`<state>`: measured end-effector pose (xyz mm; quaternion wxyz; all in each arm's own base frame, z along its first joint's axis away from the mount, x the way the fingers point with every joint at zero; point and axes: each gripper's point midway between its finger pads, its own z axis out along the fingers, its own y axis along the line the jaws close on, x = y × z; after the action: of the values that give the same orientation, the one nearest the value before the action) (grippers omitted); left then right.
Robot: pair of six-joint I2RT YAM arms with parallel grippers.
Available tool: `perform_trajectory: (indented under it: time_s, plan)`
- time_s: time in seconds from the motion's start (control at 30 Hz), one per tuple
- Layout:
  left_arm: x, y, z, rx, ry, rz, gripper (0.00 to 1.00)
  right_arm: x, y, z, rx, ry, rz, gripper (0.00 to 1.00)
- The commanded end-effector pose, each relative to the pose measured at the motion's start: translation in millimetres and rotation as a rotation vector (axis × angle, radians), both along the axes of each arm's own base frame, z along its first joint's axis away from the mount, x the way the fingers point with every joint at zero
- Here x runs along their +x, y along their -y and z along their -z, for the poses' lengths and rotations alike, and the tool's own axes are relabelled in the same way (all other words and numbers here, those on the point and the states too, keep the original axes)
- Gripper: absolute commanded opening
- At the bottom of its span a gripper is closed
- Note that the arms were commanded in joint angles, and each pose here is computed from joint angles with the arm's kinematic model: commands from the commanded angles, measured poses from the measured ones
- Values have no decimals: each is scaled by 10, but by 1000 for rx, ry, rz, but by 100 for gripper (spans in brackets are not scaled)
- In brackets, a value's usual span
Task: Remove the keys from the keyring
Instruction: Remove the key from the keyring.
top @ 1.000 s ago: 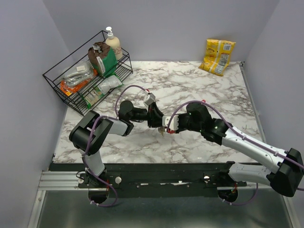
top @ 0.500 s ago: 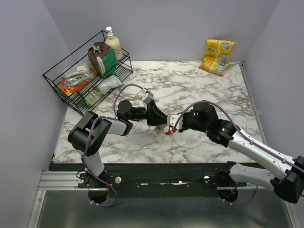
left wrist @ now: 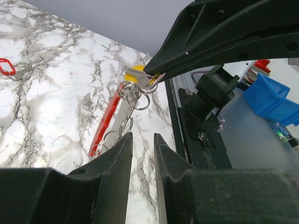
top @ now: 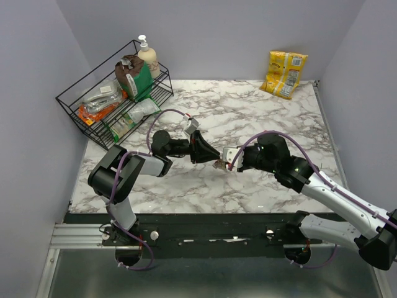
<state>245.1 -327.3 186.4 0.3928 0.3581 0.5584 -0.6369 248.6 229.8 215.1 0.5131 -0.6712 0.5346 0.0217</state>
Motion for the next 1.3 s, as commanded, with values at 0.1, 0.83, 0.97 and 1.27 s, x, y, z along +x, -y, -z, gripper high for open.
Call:
perform_trajectory:
  time_s: [0.1, 0.83, 0.97, 1.27]
  plan:
    - [-48, -26, -361, -122, 227, 10, 35, -101, -99, -137, 46, -32, -60, 1]
    - [-205, 43, -300, -129, 200, 95, 36, -636, -228, -180, 44, -205, -304, 1]
    - [-183, 44, -312, -125, 201, 80, 36, -679, -173, -246, 5, -181, -335, 1]
    - [-184, 39, -313, -121, 214, 74, 36, -842, -70, -237, -107, -219, -430, 2]
